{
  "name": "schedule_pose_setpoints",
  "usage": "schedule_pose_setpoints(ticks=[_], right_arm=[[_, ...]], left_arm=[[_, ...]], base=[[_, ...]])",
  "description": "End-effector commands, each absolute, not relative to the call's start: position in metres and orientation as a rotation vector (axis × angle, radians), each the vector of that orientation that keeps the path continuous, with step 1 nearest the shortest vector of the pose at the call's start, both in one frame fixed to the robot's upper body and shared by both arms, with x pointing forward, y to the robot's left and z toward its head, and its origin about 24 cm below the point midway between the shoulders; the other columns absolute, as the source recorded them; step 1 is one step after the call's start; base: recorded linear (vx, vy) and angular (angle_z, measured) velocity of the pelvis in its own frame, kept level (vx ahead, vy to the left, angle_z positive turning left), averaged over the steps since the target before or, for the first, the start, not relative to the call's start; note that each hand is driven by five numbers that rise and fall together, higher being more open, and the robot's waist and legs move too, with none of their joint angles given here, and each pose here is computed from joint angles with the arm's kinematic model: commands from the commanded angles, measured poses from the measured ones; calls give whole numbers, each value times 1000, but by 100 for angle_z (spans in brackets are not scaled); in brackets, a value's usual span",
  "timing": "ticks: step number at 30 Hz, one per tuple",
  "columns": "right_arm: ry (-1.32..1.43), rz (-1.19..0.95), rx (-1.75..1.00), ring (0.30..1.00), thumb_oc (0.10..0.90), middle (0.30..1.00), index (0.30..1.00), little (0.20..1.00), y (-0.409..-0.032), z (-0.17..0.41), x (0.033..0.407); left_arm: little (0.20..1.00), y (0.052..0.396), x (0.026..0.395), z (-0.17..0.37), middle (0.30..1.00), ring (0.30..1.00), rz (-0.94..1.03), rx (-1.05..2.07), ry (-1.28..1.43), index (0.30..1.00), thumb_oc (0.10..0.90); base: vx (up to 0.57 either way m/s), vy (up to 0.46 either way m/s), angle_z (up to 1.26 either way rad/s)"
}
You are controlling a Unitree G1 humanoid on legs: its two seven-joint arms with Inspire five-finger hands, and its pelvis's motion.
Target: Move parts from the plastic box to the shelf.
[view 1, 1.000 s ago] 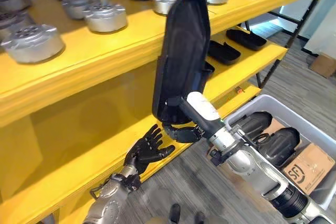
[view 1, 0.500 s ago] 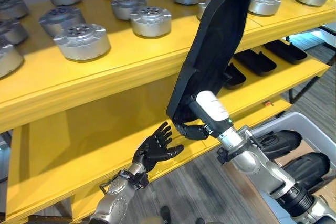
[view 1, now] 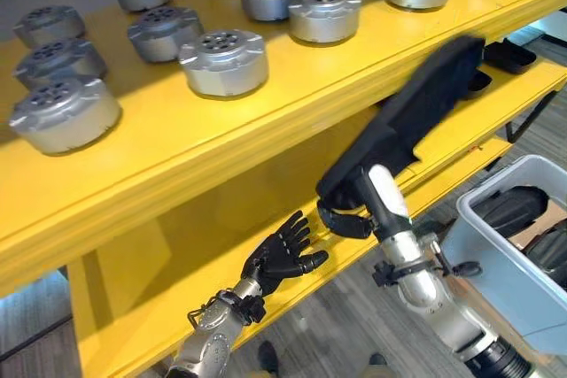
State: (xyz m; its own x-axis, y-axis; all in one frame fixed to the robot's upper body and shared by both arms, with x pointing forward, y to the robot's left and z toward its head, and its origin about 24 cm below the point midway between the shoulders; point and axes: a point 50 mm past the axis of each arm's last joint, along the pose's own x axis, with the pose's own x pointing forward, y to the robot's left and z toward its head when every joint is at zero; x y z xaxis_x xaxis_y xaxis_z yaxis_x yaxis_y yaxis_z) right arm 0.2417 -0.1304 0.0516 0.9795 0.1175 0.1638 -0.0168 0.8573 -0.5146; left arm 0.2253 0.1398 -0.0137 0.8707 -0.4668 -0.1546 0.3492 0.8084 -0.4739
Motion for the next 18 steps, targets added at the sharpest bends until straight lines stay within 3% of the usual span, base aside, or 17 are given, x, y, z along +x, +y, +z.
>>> schedule_pose_setpoints(ticks=[1,8,18], right_arm=[[-492,-62,-349,300,400,300,300,300,-125,107,252],[-481,-124,-274,300,400,300,300,300,-125,102,247],[-605,70,-548,300,400,300,300,300,-110,112,256]], left_arm=[[1000,117,240,25,1000,1000,-515,-556,33,1000,900],[1000,120,232,21,1000,1000,-493,-572,42,1000,900],[1000,120,228,21,1000,1000,-531,-605,56,1000,900]], base=[[-3,99,-14],[6,49,-17],[0,6,-3]])
